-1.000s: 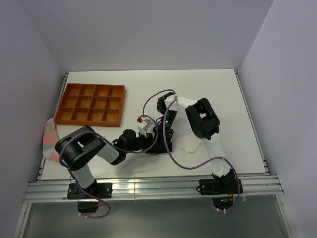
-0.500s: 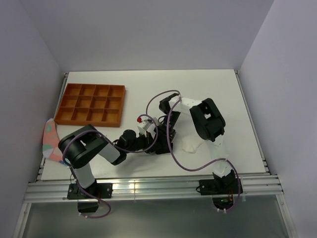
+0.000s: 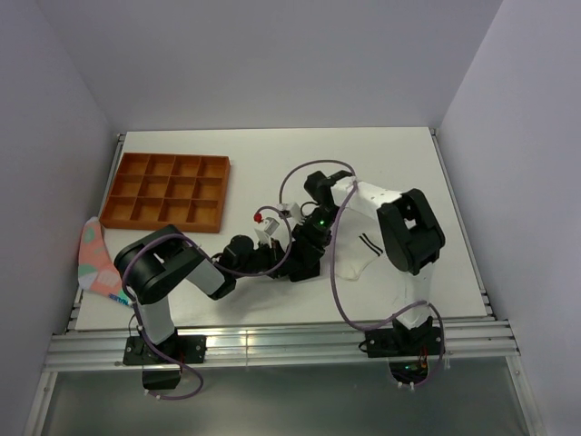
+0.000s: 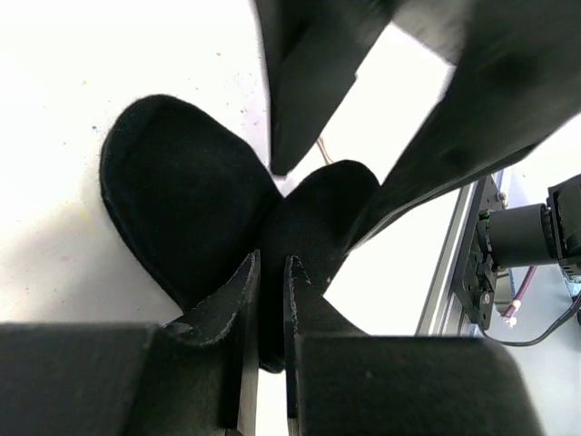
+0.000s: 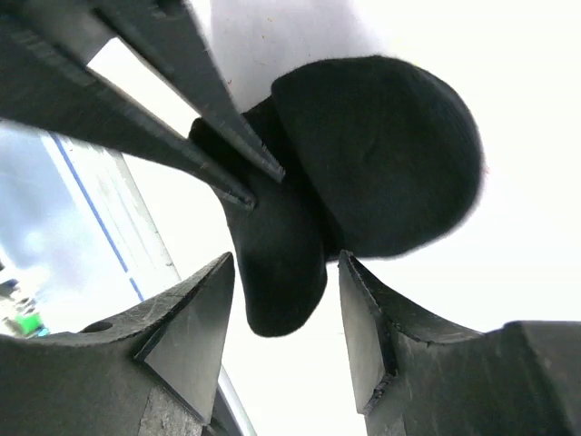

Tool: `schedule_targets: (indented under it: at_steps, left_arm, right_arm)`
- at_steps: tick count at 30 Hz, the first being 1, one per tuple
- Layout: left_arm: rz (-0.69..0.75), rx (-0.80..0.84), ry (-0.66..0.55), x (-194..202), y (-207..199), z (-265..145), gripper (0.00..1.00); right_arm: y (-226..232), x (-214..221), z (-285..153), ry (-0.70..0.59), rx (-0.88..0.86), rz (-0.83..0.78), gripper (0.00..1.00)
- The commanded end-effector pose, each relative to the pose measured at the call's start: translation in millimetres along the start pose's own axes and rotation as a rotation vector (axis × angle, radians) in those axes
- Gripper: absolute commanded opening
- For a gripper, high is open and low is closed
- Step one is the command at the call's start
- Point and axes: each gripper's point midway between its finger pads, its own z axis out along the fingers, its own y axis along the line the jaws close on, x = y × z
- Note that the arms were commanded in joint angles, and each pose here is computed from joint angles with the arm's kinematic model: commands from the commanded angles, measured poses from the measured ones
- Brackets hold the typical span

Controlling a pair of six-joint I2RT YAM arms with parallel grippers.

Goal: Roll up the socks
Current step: Roll the sock at the center of the board.

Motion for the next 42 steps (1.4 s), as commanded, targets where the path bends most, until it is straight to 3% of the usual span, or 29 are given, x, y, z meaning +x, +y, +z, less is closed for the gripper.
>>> schedule_targets:
  at_steps: [1,13,18,24,32,42]
  left_arm:
    - [-0.051,-0.174,0.158,50,41,-12,0.0]
    - [-0.102,-0.281,0.178,62,60,-22,0.0]
    - [-0.139,-0.336,0.204,72,70,-27,0.0]
    - [-0.177,-0.374,0.2,79,77,-33,0.0]
    - [-0.2,-0.413,0.22,88,85,-38,0.0]
    - [-0.219,-0.429,0.237,99,90,-45,0.0]
  right_arm:
    - [-2,-14,-23,-0.091,0.087,-0.071,0.57]
    - [-14,5,-55,-0.203,0.343,-0.195,0.59]
    - [-12,-1,-75,-0.329,0.495,-0.354,0.61]
    - [-1,7,-68,-0.399,0.542,-0.505,0.67]
    - [17,1,-48,-0.397,0.545,-0.648,0.68]
    - [18,4,-8,-0.3,0.61,-0.819,0.69]
